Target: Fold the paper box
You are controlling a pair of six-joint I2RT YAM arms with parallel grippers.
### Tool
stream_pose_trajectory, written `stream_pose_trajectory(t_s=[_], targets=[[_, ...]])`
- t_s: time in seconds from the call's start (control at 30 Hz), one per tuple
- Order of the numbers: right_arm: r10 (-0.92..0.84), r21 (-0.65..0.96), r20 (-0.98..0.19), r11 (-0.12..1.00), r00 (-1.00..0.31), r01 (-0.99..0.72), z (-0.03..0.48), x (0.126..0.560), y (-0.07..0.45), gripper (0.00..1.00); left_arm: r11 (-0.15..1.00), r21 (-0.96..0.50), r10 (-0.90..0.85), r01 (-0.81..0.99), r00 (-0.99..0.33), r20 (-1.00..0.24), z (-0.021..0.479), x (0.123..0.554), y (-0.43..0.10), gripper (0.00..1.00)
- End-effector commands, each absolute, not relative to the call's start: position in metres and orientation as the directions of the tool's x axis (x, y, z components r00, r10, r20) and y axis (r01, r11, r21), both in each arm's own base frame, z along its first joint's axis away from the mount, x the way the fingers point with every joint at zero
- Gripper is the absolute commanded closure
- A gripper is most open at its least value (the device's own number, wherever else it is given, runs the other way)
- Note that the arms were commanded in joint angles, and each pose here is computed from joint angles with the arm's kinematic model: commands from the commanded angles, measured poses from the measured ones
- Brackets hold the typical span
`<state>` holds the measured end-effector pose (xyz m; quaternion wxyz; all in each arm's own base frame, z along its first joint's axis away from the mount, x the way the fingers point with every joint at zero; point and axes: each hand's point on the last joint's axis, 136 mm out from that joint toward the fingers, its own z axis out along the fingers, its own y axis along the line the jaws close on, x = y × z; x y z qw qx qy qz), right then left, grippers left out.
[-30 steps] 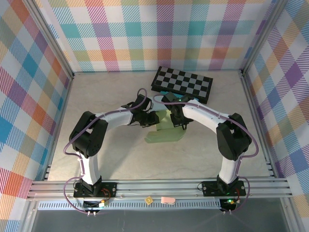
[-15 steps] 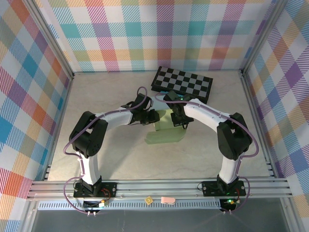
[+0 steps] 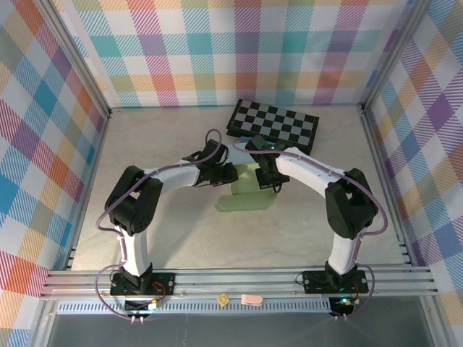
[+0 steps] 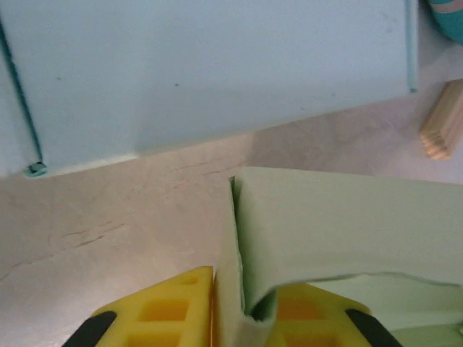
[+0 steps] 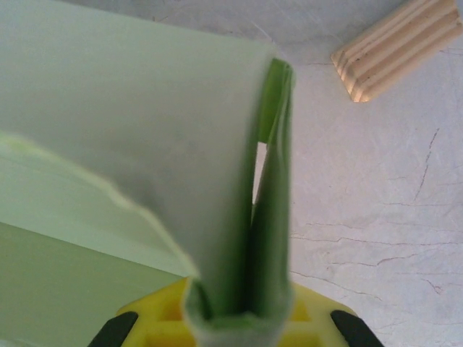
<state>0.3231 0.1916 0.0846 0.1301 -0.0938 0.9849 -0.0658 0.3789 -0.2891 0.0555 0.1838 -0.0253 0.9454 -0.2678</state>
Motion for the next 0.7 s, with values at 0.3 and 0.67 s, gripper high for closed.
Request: stream_pose_trajectory(t_s=[0.3,0.67], targets=[[-0.27,-0.106,-0.146,0.961,-0.952,-0.256,0.072,0.303,0.205,1.0,0.913,-0.409,-0.178,0.013,-0.887,-0.426,0.059,0.385,-0.295,1.0],[-0.264,-0.113,-0.145,0.962,-0.954,-0.249,0.072,0.301,0.202,1.0,0.884,-0.462,-0.172,0.068,-0.872,-0.458,0.103,0.387,-0.304,0.65]])
